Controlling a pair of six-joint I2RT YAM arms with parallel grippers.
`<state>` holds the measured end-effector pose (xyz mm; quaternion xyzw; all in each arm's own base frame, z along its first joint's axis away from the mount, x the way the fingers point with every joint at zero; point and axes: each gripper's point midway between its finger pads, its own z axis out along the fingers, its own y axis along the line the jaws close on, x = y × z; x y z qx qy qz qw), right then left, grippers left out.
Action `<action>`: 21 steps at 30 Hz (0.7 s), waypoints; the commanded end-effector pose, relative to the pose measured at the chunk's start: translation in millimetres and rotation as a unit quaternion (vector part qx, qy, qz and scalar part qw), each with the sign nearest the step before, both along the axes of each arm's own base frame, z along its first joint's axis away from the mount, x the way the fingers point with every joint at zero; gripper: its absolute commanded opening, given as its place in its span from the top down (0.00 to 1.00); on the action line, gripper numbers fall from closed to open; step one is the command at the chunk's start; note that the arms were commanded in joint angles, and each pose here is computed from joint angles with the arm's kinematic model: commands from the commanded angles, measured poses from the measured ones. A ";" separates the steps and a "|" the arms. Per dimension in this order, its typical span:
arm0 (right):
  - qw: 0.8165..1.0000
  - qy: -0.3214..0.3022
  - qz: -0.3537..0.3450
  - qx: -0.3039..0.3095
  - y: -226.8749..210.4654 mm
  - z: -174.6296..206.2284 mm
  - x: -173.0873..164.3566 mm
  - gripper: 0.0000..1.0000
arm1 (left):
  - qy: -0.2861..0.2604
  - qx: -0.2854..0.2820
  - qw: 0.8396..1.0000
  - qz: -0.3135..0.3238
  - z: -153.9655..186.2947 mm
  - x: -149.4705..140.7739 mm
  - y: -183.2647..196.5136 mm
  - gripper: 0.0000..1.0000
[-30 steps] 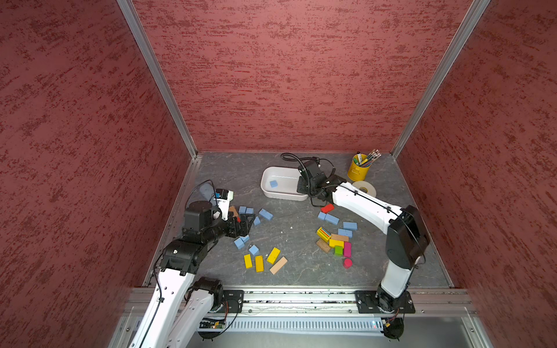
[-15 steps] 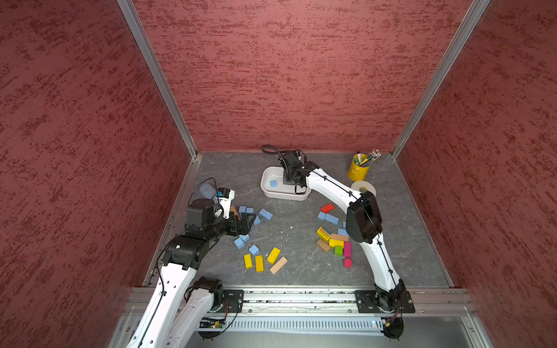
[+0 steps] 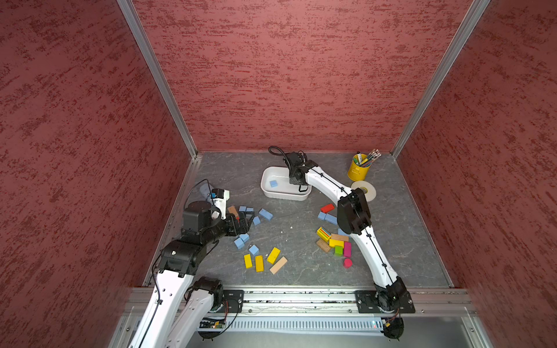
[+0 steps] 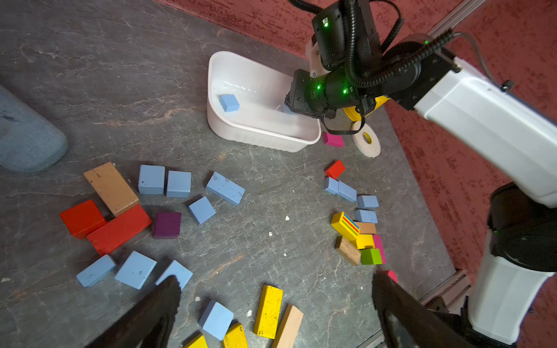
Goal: Pick out the blue building blocks
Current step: Place the building block in the storage box.
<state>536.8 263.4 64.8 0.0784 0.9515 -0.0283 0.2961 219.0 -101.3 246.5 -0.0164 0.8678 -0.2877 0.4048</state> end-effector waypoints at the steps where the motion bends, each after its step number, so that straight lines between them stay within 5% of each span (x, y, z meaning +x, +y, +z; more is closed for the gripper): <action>1: 1.000 -0.022 -0.011 0.005 -3.2 3.6 14.8 0.74 | 0.004 -0.048 0.998 0.030 16.2 -1.8 0.4 0.00; 14: 0.999 -0.029 0.006 0.028 1.1 2.8 26.7 0.51 | 0.012 -0.082 0.996 0.030 25.6 9.3 -7.1 0.01; 21: 0.995 -0.056 0.025 0.073 14.5 47.3 30.9 0.40 | 0.023 -0.059 0.996 0.065 22.4 25.9 2.4 0.00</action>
